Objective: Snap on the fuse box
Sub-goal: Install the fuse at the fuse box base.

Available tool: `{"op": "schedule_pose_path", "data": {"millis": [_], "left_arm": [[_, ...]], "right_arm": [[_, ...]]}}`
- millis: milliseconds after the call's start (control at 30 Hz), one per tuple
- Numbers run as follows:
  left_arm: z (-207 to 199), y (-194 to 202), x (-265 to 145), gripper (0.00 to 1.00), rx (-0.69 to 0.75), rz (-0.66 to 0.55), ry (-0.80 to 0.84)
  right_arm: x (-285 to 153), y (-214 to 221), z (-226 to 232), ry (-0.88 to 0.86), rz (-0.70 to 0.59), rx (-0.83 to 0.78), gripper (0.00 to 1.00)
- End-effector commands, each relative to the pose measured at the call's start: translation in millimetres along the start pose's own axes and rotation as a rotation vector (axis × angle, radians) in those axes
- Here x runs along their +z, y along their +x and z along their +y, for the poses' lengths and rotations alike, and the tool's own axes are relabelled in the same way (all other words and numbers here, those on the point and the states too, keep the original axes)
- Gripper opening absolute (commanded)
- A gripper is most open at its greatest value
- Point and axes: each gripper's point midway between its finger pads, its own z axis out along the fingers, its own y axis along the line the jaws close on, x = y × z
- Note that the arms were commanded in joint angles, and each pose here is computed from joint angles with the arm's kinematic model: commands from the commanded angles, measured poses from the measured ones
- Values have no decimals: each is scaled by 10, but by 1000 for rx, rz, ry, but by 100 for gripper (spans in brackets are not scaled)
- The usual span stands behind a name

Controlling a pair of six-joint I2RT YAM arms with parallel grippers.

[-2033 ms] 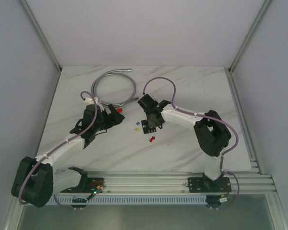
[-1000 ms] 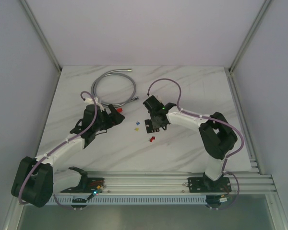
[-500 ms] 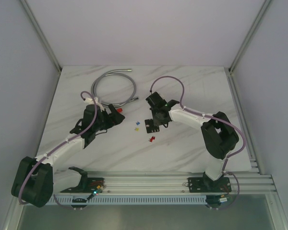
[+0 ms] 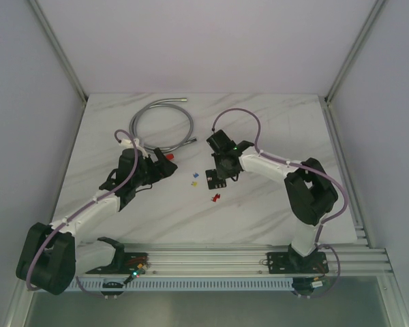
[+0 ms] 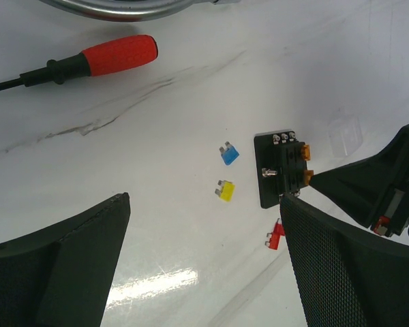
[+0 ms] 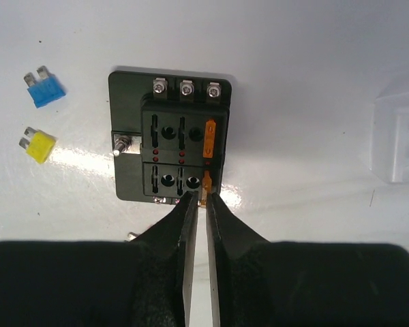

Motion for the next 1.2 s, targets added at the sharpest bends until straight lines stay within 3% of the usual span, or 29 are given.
{"op": "schedule_pose_path", "data": {"millis": [0, 567, 1167], "left_arm": [[-82, -83, -22, 100, 5, -7, 17], [-66, -74, -21, 100, 6, -5, 11], [-55, -63, -22, 100, 4, -3, 8]], "right_arm": [[20, -29, 23, 4, 20, -3, 16], [221, 200, -94, 90, 133, -32, 2], [568, 774, 6, 135, 310, -152, 0]]}}
